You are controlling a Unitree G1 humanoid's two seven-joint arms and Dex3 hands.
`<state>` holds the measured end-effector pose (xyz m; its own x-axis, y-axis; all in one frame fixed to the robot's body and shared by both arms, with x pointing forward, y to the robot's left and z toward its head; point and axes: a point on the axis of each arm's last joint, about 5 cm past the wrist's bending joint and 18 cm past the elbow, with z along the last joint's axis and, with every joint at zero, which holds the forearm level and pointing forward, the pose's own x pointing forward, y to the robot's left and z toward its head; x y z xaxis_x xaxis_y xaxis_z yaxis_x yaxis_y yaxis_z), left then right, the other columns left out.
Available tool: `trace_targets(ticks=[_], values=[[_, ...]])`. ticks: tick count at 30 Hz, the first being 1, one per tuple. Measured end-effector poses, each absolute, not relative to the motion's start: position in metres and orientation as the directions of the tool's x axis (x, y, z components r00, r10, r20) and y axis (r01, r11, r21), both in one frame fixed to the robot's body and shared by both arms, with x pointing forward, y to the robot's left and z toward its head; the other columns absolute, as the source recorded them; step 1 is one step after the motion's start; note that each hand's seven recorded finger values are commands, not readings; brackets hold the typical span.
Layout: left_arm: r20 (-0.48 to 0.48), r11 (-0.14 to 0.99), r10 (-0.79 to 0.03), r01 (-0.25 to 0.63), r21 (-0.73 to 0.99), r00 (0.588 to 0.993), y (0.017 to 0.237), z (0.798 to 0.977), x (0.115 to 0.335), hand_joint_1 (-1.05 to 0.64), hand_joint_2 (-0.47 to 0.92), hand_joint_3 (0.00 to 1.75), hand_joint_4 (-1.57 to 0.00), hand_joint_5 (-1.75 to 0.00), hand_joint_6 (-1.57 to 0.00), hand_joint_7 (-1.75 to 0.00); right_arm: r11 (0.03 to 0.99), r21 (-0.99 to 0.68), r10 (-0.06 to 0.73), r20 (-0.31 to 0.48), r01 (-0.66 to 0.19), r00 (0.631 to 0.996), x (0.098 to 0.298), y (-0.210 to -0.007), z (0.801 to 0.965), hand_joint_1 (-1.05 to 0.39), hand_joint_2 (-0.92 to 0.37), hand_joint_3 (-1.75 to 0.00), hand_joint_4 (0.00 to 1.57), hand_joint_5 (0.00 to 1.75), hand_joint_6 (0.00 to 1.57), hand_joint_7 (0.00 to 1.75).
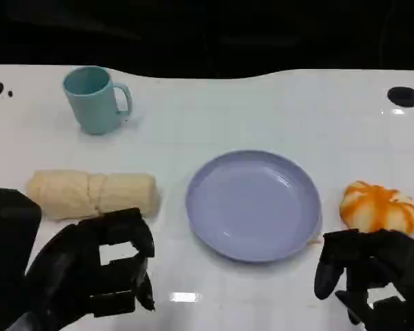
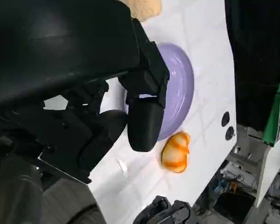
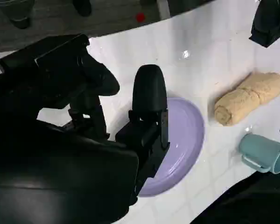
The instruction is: Grasp the towel on the left side of the plate with the left hand and place it into the plate.
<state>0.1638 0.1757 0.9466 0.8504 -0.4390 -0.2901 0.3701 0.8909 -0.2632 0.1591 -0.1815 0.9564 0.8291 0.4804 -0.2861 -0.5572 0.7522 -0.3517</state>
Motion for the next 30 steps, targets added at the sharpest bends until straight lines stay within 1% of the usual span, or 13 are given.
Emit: trace_targets(ticks=[8, 14, 17, 21, 22, 23, 24, 25, 26, 27, 28, 29, 30], values=[[-0.284, 0.89, -0.441, 0.374, -0.261, 0.851, 0.1749, 0.9469, 0.1645, -0.06, 0.53, 1.31, -0.84, -1.75, -0.75, -1.69, 0.754, -0.35, 0.477, -0.29, -0.556, 0.83, 0.1593, -0.1818, 0.9562, 0.06, -0.61, -1.04, 0.69, 1.72, 0.67, 1.45], [-0.286, 0.898, -0.426, 0.363, -0.25, 0.858, 0.1753, 0.9477, 0.1661, -0.04, 0.52, 1.32, -0.86, -1.75, -0.78, -1.67, 0.753, -0.353, 0.479, -0.285, -0.555, 0.83, 0.1608, -0.1814, 0.9576, 0.05, -0.6, -1.05, 0.69, 1.67, 0.67, 1.44], [-0.292, 0.908, -0.408, 0.35, -0.23, 0.865, 0.1757, 0.948, 0.1666, -0.04, 0.51, 1.32, -0.86, -1.75, -0.79, -1.64, 0.753, -0.354, 0.477, -0.285, -0.554, 0.831, 0.1615, -0.1812, 0.9582, 0.04, -0.59, -1.06, 0.7, 1.66, 0.68, 1.44], [-0.298, 0.914, -0.397, 0.344, -0.216, 0.868, 0.1759, 0.9478, 0.1667, -0.04, 0.5, 1.31, -0.79, -1.73, -0.76, -1.55, 0.754, -0.353, 0.476, -0.288, -0.554, 0.831, 0.1616, -0.1812, 0.958, 0.05, -0.59, -1.07, 0.7, 1.64, 0.68, 1.42], [-0.299, 0.916, -0.393, 0.342, -0.211, 0.869, 0.1761, 0.9478, 0.1668, -0.03, 0.51, 1.3, -0.77, -1.7, -0.75, -1.48, 0.754, -0.353, 0.476, -0.288, -0.554, 0.831, 0.1616, -0.1812, 0.958, 0.05, -0.59, -1.07, 0.7, 1.64, 0.68, 1.42], [-0.298, 0.918, -0.389, 0.339, -0.206, 0.872, 0.1764, 0.9478, 0.1669, -0.04, 0.5, 1.29, -0.75, -1.63, -0.72, -1.35, 0.754, -0.353, 0.476, -0.288, -0.554, 0.831, 0.1616, -0.1812, 0.958, 0.05, -0.59, -1.07, 0.7, 1.65, 0.68, 1.42], [-0.289, 0.92, -0.384, 0.337, -0.201, 0.877, 0.1767, 0.9478, 0.1671, -0.06, 0.48, 1.27, -0.73, -1.54, -0.69, -1.16, 0.754, -0.353, 0.476, -0.287, -0.554, 0.831, 0.1617, -0.1811, 0.958, 0.05, -0.59, -1.06, 0.71, 1.65, 0.68, 1.43], [-0.274, 0.923, -0.378, 0.334, -0.193, 0.884, 0.1769, 0.9482, 0.1675, -0.07, 0.48, 1.26, -0.72, -1.5, -0.69, -1.08, 0.753, -0.354, 0.476, -0.287, -0.554, 0.831, 0.1618, -0.1811, 0.9581, 0.05, -0.59, -1.06, 0.71, 1.66, 0.68, 1.43], [-0.256, 0.925, -0.371, 0.332, -0.183, 0.893, 0.1772, 0.949, 0.1679, -0.08, 0.5, 1.2, -0.7, -1.43, -0.68, -0.97, 0.753, -0.355, 0.476, -0.287, -0.554, 0.831, 0.162, -0.181, 0.9582, 0.05, -0.59, -1.06, 0.71, 1.66, 0.68, 1.43], [-0.239, 0.929, -0.363, 0.33, -0.17, 0.9, 0.1773, 0.9498, 0.1682, -0.14, 0.58, 0.98, -0.61, -1.27, -0.64, -0.75, 0.753, -0.356, 0.476, -0.286, -0.554, 0.831, 0.1622, -0.1809, 0.9583, 0.05, -0.59, -1.06, 0.71, 1.66, 0.68, 1.44], [-0.222, 0.935, -0.351, 0.327, -0.139, 0.91, 0.1774, 0.9506, 0.1685, -0.17, 0.66, 0.82, -0.58, -1.17, -0.64, -0.61, 0.752, -0.357, 0.477, -0.285, -0.554, 0.832, 0.1625, -0.1809, 0.9584, 0.05, -0.59, -1.06, 0.71, 1.66, 0.67, 1.44], [-0.202, 0.94, -0.34, 0.327, -0.097, 0.919, 0.1777, 0.9517, 0.169, -0.19, 0.71, 0.71, -0.56, -1.11, -0.65, -0.51, 0.753, -0.356, 0.476, -0.285, -0.553, 0.832, 0.1626, -0.1809, 0.9583, 0.05, -0.59, -1.06, 0.71, 1.66, 0.67, 1.44], [-0.182, 0.943, -0.331, 0.328, -0.047, 0.926, 0.1787, 0.9533, 0.1695, -0.21, 0.79, 0.53, -0.51, -0.99, -0.64, -0.37, 0.754, -0.355, 0.476, -0.285, -0.553, 0.832, 0.1628, -0.1808, 0.9581, 0.05, -0.6, -1.06, 0.71, 1.66, 0.67, 1.44]])
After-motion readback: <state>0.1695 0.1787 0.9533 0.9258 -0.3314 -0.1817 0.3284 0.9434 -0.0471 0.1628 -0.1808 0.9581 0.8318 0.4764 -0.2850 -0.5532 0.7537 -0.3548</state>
